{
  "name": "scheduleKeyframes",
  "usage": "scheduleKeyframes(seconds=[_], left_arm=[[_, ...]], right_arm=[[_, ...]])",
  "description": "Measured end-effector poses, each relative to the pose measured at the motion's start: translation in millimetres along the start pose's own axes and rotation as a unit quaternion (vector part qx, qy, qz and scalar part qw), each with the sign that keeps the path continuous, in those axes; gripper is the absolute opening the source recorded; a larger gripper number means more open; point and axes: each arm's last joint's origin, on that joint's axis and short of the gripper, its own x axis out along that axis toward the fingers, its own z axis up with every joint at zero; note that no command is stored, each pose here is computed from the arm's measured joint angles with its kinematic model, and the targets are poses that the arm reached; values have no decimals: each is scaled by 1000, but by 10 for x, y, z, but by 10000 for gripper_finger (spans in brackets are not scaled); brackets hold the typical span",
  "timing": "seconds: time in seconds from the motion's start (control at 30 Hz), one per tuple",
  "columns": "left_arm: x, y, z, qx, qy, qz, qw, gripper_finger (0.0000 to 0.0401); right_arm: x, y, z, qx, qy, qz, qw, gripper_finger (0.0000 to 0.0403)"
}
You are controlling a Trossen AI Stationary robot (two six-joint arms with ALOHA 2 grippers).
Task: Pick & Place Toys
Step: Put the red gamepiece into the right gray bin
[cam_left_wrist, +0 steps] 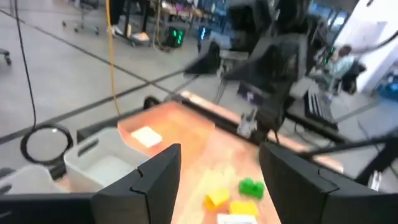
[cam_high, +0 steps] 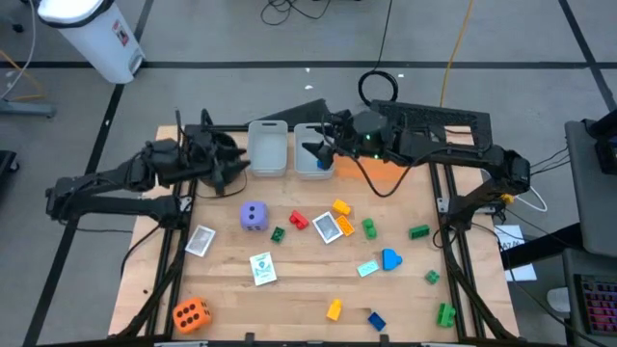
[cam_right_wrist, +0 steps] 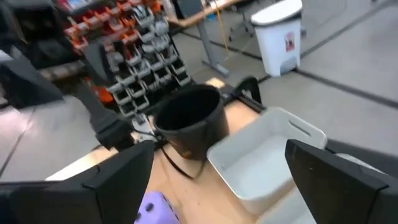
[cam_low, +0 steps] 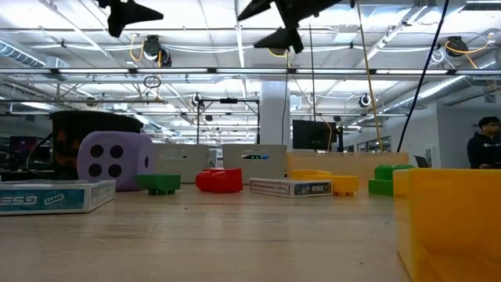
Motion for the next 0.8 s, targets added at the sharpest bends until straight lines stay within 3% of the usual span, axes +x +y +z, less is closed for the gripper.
scheduleKeyframes(seconds=[0.3, 0.6, 0.8], left_arm=[[-70, -130, -260, 36, 103, 7, 994, 225], [-85, -206, -332, 4, 139, -26, 990, 225], [3, -254, -356, -31, 150, -38, 987, 225]], right_arm=[[146, 268, -288, -48, 38, 34, 998, 357], [231, 465, -561, -67, 83, 55, 993, 357], [165, 516, -709, -122, 144, 54, 981, 357]])
